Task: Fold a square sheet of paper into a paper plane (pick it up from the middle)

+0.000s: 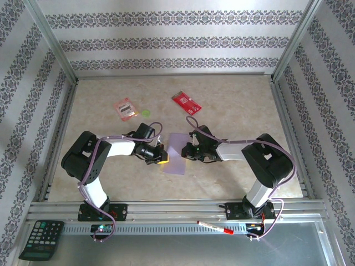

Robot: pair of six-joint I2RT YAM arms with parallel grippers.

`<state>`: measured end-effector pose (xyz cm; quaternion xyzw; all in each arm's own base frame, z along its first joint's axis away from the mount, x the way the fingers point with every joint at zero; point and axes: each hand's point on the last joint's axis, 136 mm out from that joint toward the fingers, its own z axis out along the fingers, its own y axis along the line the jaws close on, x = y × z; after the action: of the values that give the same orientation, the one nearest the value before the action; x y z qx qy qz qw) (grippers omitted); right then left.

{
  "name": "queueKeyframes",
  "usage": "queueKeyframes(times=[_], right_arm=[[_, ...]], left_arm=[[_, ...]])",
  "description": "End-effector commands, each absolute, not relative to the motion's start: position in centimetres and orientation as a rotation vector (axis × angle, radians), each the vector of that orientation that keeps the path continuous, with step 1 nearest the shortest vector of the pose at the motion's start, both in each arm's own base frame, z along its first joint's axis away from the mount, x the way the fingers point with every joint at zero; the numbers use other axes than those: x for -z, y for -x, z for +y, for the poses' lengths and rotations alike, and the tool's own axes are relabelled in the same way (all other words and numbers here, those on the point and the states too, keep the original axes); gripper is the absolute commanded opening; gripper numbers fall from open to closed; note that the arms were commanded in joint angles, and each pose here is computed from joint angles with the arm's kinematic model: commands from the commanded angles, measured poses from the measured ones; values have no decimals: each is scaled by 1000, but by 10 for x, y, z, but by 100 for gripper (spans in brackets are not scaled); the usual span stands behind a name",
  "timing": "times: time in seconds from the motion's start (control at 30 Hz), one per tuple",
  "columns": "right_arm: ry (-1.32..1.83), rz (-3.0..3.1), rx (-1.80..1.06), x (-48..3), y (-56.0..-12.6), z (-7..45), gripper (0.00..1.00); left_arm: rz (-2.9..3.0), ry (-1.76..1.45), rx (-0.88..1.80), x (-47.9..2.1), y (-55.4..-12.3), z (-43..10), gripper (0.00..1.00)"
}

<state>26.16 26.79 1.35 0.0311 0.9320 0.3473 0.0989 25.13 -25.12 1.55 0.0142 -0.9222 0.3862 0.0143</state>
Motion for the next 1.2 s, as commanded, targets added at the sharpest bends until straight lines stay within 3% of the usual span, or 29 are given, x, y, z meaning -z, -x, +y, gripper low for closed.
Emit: queueKeyframes(times=[0.0,0.27,0.63,0.9,1.07,1.17], right_arm=[[-226,2920,-773,20,-231,227,4],[-88,2716,-1026,-46,-254,263,18],[-34,2658,-1142,-63,-275,314,6],[-175,2624,-774,-67,-269,243,16],[-57,2580,-967,-91,-266,269,22],[-19,2581,-1099,-92,-269,296,18]], left_arm=[[-2823,-73,-923,16,-218,-220,0],[-2835,61,-890,12,-220,-220,0],[-2834,80,-859,17,-219,-218,0],[-2839,85,-851,16,-221,-217,0],[-2843,93,-840,17,-220,-216,0],[-2843,93,-836,19,-220,-216,0]])
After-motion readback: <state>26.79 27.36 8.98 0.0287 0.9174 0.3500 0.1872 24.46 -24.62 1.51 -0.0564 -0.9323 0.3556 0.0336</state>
